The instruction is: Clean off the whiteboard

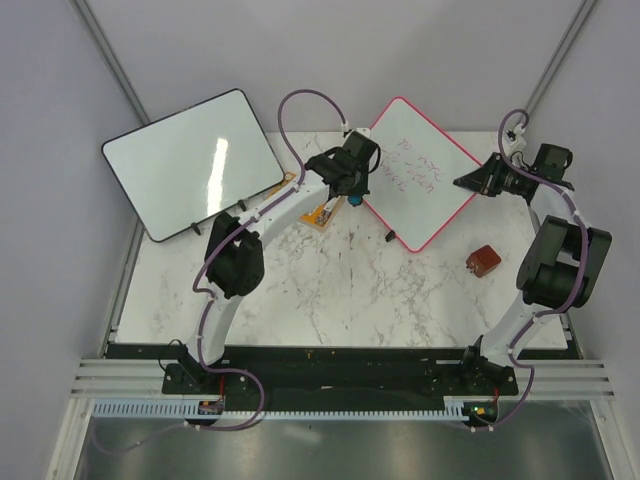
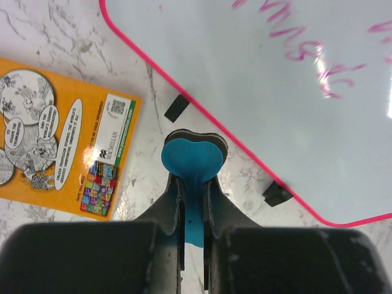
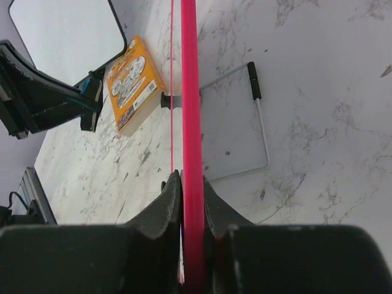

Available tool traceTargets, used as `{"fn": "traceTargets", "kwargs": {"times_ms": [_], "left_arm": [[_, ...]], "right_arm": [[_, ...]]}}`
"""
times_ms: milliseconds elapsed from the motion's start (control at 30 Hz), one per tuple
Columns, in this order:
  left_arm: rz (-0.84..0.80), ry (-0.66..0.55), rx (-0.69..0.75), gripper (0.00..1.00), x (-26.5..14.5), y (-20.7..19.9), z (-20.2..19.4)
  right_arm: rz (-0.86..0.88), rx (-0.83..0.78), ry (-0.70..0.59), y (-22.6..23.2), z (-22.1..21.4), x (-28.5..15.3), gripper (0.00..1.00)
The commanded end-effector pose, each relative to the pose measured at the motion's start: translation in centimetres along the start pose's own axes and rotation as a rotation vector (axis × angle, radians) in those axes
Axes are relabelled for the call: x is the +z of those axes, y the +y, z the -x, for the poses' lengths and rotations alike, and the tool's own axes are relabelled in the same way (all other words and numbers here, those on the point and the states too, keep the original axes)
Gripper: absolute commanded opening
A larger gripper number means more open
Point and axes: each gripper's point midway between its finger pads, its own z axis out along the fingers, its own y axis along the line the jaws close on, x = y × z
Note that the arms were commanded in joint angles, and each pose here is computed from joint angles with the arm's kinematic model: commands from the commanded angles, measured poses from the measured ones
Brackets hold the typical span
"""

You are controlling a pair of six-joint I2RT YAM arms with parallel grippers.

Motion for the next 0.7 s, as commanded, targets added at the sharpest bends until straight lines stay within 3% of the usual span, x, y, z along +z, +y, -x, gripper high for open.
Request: {"fn": "traceTargets", "kwargs": {"times_ms": [0, 233, 667], "left_arm": [[-0.053, -0.111, -0.01, 0.02, -1.0, -1.8, 4.1], [-0.133, -0.198, -0.043, 0.02, 0.1, -4.1, 6.5], [-0.141, -0.32, -0.091, 0.02, 3.7, -5.1, 7.9]], "right_arm": [[-0.097, -0.094, 0.161, -4.5, -5.5, -0.1, 0.11], [-0.102, -0.11, 0.202, -4.6, -6.3, -0.8, 0.0], [-0.103, -0.086, 0.226, -4.5, -7.0, -0.5, 0.0]]}}
